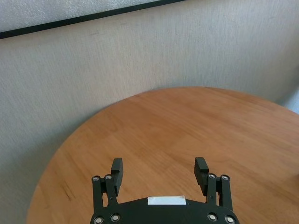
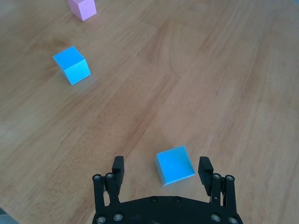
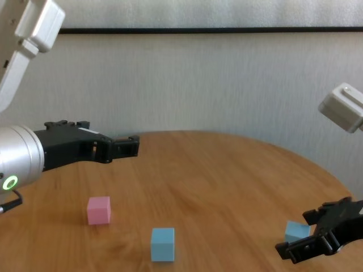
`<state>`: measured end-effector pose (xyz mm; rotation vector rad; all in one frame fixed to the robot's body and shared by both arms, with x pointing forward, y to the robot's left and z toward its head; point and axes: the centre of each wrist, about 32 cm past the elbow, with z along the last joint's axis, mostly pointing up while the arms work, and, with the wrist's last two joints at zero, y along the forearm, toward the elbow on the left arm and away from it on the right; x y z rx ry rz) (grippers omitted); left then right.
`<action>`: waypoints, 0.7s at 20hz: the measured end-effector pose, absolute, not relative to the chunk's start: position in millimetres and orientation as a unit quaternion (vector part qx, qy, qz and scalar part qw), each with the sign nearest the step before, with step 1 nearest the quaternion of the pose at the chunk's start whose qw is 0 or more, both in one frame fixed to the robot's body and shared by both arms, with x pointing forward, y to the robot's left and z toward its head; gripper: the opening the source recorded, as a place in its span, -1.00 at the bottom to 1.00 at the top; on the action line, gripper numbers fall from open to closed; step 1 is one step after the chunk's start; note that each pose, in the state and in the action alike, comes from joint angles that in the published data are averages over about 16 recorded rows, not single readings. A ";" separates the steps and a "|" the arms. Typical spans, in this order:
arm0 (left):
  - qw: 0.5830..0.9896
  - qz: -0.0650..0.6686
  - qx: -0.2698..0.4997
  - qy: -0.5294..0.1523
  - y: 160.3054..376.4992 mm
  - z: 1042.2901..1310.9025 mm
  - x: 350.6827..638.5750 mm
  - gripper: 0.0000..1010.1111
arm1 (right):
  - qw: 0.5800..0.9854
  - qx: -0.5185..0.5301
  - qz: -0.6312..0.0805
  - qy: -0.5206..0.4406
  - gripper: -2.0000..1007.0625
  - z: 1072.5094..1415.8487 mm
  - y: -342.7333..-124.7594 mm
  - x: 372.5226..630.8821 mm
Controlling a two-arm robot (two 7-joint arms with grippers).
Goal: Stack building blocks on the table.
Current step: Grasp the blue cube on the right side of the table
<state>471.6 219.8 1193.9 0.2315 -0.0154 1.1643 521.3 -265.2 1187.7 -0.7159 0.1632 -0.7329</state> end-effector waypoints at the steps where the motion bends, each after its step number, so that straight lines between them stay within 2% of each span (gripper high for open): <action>1: 0.829 0.549 0.109 -0.007 219.8 1193.9 471.6 0.98 | 0.868 -0.344 -0.350 0.078 0.99 1187.8 -264.9 522.1; 14: 0.829 0.549 0.109 -0.007 219.8 1193.9 471.6 0.98 | 0.862 -0.359 -0.349 0.082 0.99 1186.3 -263.8 533.2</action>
